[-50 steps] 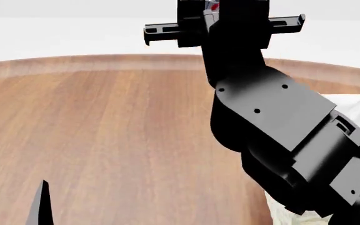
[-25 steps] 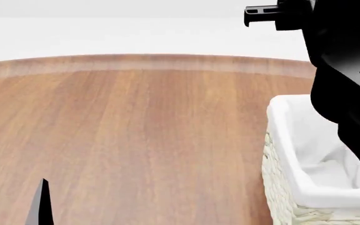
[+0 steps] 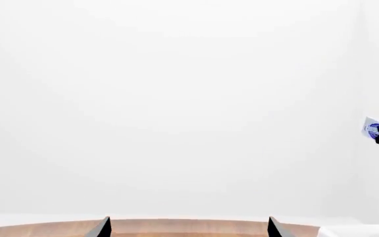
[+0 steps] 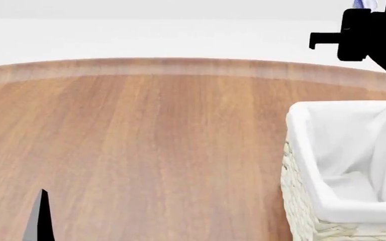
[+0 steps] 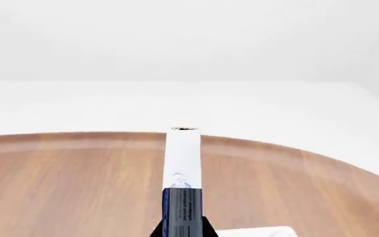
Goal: Pick up the cream cheese box, and put it in the basket.
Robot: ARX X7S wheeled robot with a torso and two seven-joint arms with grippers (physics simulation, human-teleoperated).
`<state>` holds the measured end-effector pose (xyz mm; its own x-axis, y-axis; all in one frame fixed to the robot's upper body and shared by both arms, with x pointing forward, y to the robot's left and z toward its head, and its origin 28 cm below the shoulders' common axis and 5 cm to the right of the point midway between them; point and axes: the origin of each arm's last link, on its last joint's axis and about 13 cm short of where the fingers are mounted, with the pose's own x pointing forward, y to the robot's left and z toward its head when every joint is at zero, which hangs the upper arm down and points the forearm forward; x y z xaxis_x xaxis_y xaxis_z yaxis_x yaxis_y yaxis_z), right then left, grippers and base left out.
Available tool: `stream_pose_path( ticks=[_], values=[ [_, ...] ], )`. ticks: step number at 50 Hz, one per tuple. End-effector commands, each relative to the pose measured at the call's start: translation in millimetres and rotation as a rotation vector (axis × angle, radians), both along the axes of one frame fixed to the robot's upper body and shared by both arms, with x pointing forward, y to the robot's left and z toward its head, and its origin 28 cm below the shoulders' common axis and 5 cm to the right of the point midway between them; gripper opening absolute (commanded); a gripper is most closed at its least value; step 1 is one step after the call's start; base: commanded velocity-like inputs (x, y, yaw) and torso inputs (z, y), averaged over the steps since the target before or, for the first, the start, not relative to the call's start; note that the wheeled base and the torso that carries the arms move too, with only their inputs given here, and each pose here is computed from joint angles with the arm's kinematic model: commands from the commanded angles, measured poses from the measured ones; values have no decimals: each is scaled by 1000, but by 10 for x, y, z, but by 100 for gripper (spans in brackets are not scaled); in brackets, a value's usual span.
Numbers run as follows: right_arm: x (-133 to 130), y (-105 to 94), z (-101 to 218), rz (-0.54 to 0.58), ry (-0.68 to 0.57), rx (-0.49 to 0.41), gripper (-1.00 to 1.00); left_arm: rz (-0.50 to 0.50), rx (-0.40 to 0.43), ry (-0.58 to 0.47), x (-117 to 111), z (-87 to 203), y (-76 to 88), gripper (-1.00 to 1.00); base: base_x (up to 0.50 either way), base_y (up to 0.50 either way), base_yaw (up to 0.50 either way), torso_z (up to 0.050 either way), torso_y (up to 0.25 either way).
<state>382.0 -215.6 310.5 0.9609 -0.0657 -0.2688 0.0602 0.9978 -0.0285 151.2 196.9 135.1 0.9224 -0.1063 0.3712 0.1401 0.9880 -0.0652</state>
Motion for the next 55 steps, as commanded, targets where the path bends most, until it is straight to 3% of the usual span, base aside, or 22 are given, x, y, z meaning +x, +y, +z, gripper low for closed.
stream_pose_path(
  ticks=[1,17,31,55],
  values=[
    [-88,-100,76,36,174,102,-100,0,-2,-1,-4,4,3,100,0,0,0,0,0],
    [-152,-100,-201,80,360,61,-100,2,-3,1,4,-1,0,100,0,0,0,0,0],
    [-252,-159,-225,72,477,31,-100,-1,-1,2,11,-10,-1,100,0,0,0,0,1],
    [-375,-283,-413,33,560,42,-100,-4,1,3,-6,-4,-12,100,0,0,0,0,0]
  ],
)
